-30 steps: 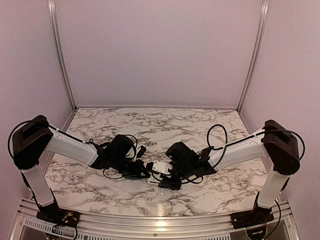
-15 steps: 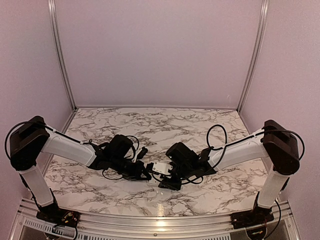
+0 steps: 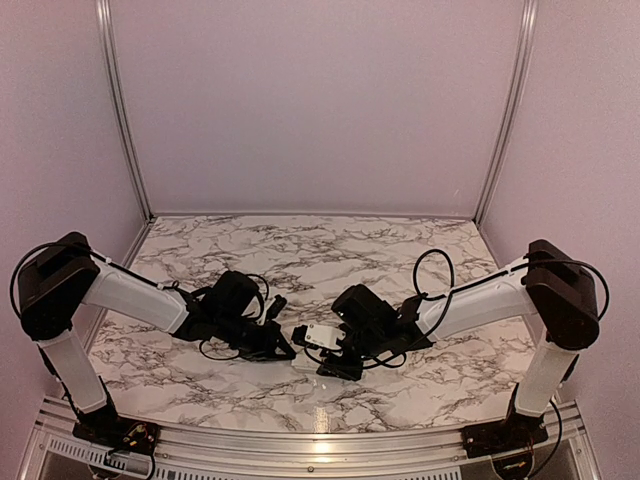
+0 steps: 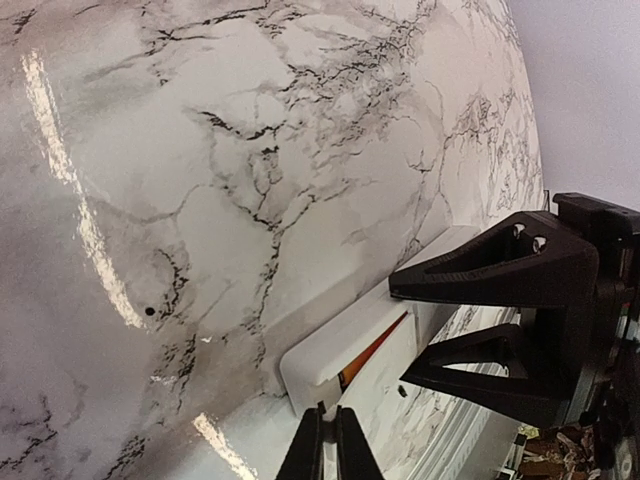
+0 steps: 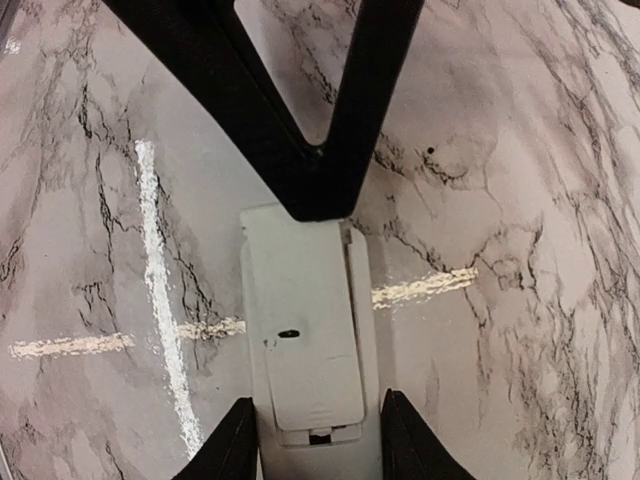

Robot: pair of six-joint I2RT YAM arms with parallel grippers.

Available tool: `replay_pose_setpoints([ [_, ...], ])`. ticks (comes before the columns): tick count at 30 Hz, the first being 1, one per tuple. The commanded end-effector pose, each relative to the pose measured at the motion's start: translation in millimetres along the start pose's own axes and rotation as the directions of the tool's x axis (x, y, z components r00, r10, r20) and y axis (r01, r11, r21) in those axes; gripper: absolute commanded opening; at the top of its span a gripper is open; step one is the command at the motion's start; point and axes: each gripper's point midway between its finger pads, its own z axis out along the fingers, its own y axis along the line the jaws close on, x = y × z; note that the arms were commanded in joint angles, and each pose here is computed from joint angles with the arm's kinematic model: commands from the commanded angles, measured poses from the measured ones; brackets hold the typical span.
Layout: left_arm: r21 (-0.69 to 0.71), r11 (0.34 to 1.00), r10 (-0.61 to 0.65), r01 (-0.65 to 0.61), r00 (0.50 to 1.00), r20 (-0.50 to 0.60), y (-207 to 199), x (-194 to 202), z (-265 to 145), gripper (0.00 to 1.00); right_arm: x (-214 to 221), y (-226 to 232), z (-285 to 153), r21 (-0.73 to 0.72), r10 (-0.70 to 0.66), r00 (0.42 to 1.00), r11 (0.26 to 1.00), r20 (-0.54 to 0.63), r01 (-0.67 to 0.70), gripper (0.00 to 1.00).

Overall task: Load the batteries into the remote control
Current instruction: Load the battery cover onto the remote control without the battery cover.

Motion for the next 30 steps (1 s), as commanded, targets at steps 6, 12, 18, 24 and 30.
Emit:
replay_pose_setpoints([
  [6,-0.08,0.997,-0.005,0.005,1.0,0.009,19.2,-1.3,-2.6,0.0,4.0,7.2,3.5,-0.027,-0.011,1.0,1.0,-0.011,0.011,0.39],
  [12,-0.095,0.995,-0.009,0.009,1.0,-0.006,25.2,3.5,0.5,0.0,3.7,6.4,4.1,-0.025,-0.008,1.0,1.0,-0.011,0.008,0.38],
  [18,-0.102,0.995,-0.013,0.012,1.0,-0.011,27.2,4.8,5.3,0.0,2.7,6.2,3.5,-0.024,-0.008,1.0,1.0,-0.008,0.008,0.33],
  [24,-0.119,0.993,-0.02,0.017,1.0,-0.022,31.6,8.0,10.8,0.0,3.1,6.7,4.4,-0.027,-0.006,1.0,1.0,-0.007,0.006,0.3],
  [30,-0.143,0.989,-0.02,0.017,1.0,-0.019,35.8,7.3,12.8,0.0,2.8,6.9,4.6,-0.028,-0.008,1.0,1.0,-0.006,0.007,0.28],
])
